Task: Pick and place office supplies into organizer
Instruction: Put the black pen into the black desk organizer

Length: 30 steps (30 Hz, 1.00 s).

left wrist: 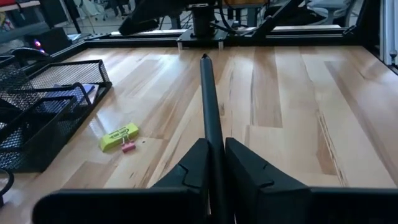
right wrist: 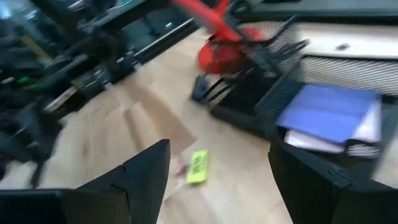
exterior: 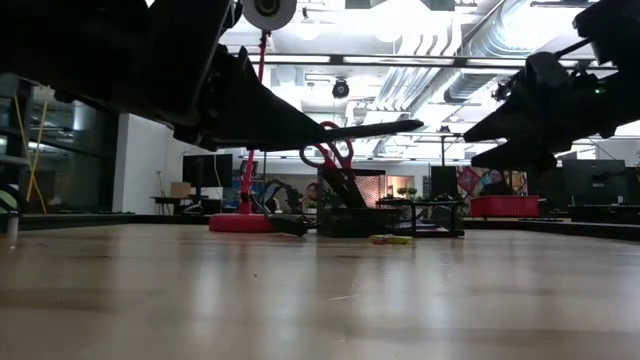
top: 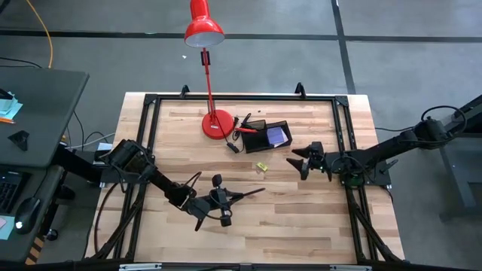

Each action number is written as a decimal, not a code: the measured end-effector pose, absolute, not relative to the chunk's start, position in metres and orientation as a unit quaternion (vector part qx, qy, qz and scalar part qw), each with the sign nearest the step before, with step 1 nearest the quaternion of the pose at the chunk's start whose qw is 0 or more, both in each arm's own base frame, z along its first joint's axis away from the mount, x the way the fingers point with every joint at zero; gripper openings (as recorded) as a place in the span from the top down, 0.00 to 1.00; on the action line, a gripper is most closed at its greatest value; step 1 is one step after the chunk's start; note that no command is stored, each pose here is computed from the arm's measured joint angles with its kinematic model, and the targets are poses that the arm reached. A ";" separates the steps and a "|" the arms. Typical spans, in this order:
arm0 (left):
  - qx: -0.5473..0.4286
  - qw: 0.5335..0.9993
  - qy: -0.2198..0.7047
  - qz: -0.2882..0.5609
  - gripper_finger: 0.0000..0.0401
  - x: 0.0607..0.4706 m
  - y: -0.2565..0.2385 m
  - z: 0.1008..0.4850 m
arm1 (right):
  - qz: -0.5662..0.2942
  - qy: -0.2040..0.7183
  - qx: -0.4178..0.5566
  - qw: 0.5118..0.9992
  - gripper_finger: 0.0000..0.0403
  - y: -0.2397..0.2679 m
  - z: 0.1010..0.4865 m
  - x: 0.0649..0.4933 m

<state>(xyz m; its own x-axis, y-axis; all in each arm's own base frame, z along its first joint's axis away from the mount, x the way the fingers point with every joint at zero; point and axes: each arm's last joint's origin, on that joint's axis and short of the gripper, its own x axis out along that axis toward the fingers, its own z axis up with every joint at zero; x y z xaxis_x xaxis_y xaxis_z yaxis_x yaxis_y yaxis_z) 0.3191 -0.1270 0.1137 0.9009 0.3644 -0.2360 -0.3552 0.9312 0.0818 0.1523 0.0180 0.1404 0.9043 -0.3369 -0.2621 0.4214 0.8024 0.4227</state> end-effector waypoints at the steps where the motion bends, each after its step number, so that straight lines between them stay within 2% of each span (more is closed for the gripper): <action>1: 0.018 0.975 0.124 0.184 0.95 0.319 -0.127 0.114 | -0.214 0.084 0.243 0.942 0.35 0.017 0.140 0.152; 5: 0.015 0.975 0.124 0.185 0.94 0.319 -0.127 0.114 | -0.238 0.057 0.285 0.927 0.35 0.016 0.142 0.152; 11: 0.009 0.973 0.131 0.188 0.90 0.318 -0.127 0.112 | -0.220 0.035 0.256 0.941 0.35 0.017 0.149 0.154; 14: 0.009 0.973 0.131 0.188 0.93 0.318 -0.127 0.112 | -0.164 0.019 0.247 0.955 0.35 0.019 0.156 0.156; 18: 0.005 0.973 0.132 0.189 0.95 0.318 -0.127 0.111 | -0.075 0.019 0.186 0.979 0.35 0.025 0.168 0.162; 21: 0.002 0.973 0.132 0.190 0.92 0.318 -0.126 0.111 | -0.041 0.047 0.157 0.986 0.35 0.029 0.181 0.171; 24: -0.002 0.972 0.135 0.192 0.89 0.318 -0.126 0.110 | -0.049 0.112 0.134 0.983 0.35 0.032 0.193 0.183; 30: -0.003 0.971 0.140 0.193 0.95 0.317 -0.126 0.109 | -0.064 0.227 0.073 0.969 0.35 0.039 0.218 0.215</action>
<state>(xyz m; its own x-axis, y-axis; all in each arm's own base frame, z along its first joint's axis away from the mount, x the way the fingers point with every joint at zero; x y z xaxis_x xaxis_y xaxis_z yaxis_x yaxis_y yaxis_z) 0.3174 -0.1261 0.1089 0.8867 0.3734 -0.2726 -0.3753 0.9257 0.0472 0.2149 0.0388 0.2176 0.8890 -0.0907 -0.4489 0.1565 0.9813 0.1117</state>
